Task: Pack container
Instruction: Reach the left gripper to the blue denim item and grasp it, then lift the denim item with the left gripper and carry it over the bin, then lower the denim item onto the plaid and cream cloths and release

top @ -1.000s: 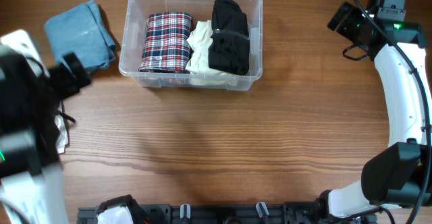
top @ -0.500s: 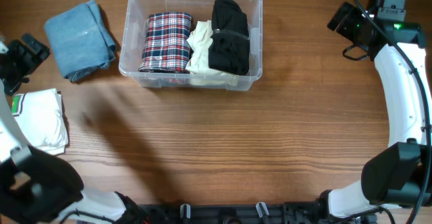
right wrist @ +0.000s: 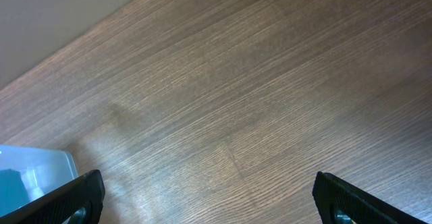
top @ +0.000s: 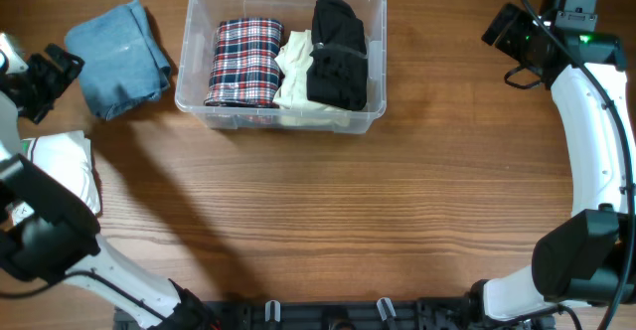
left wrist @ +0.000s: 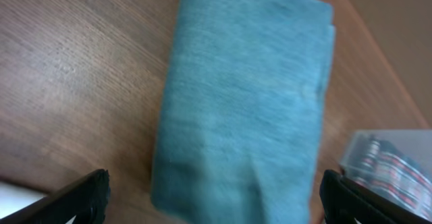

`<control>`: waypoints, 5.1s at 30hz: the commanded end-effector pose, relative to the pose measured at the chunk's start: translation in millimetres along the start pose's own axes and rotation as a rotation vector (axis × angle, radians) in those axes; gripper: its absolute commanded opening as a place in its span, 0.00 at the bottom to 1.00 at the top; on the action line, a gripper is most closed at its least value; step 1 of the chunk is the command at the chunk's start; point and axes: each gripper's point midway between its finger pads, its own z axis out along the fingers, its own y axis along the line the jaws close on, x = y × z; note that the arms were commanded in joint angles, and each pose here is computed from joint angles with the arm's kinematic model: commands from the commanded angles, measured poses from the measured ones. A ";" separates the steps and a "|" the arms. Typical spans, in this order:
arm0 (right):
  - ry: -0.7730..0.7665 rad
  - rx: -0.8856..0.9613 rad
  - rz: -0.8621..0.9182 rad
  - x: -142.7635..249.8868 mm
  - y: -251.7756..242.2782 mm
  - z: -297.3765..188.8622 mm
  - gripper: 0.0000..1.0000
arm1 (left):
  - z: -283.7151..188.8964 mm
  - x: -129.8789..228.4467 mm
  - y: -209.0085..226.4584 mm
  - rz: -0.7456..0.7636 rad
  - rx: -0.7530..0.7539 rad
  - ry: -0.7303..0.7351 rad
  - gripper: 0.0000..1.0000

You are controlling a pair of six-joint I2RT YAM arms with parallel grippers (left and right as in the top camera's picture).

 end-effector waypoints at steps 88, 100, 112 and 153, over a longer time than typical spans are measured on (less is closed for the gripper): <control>0.015 -0.005 0.007 3.9 2.2 4.8 1.00 | -205.4 168.1 -369.3 0.648 0.871 0.094 0.04; 0.015 -0.005 0.007 3.9 2.2 4.8 1.00 | -92.7 197.8 -360.0 0.672 0.671 0.238 0.06; 0.015 -0.005 0.007 3.9 2.2 4.8 1.00 | -60.1 178.8 -343.4 0.633 0.503 0.173 0.06; 0.015 -0.005 0.007 3.9 2.2 4.8 1.00 | -7.7 126.2 -272.6 0.488 0.389 0.183 0.19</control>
